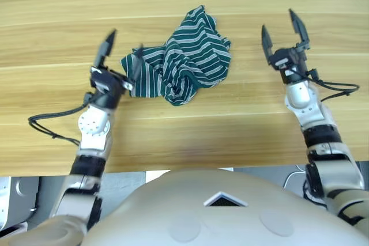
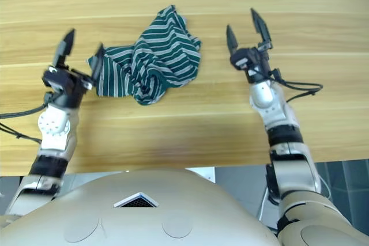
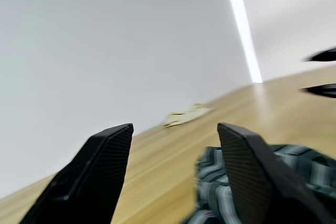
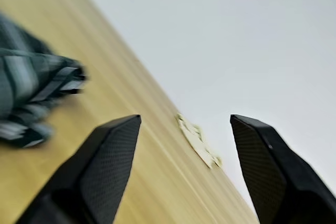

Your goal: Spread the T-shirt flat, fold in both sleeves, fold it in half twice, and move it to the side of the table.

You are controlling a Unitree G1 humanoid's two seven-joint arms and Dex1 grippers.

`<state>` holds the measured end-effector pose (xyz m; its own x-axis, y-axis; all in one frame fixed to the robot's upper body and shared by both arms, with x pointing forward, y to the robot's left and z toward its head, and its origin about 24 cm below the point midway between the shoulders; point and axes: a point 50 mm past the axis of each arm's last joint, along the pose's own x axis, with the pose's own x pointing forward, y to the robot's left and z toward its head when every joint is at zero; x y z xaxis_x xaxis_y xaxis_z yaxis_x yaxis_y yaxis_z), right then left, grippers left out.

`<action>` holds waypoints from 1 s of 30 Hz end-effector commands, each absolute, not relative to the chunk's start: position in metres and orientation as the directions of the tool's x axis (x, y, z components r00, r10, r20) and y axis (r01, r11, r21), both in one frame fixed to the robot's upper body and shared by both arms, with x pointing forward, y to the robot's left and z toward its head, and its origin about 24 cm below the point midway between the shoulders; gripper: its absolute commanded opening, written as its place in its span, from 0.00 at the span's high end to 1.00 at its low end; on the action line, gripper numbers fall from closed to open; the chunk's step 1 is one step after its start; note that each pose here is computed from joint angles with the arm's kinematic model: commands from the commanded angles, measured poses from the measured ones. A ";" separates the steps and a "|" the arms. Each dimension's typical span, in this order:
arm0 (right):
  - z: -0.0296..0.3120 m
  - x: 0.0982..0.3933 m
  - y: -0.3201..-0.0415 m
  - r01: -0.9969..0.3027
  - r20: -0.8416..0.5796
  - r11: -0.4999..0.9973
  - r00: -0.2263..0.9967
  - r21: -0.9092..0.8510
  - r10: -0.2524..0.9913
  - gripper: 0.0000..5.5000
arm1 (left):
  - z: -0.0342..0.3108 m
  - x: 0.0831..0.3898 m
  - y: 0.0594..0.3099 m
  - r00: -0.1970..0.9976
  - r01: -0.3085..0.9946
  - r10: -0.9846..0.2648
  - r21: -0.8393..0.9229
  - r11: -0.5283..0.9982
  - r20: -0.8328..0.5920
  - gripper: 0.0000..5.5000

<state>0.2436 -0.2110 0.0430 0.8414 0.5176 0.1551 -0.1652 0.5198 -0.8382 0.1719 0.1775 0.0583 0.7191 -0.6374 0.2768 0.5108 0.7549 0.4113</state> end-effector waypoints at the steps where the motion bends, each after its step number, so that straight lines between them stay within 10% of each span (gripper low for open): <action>1: 0.035 0.206 -0.207 -0.438 -0.219 0.146 0.677 -0.887 0.703 0.43 | 0.058 0.134 0.158 0.468 0.760 -0.882 0.537 0.367 -0.060 0.46; 13: 0.013 0.225 -0.194 -0.420 -0.229 0.160 0.731 -0.893 0.642 0.43 | 0.079 0.227 0.179 0.773 0.439 -0.631 0.779 0.448 -0.073 0.46; 30: 0.026 0.243 -0.191 -0.347 -0.160 0.170 0.743 -0.922 0.650 0.43 | 0.002 0.205 0.252 0.644 0.712 -0.427 0.701 0.033 -0.635 0.46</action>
<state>0.2376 -0.1927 0.0199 0.7455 0.6421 -0.1787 -0.3657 0.1699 -0.9151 0.2164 0.2257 0.0225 0.6875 -0.5456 -0.4793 0.6293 0.1182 0.7681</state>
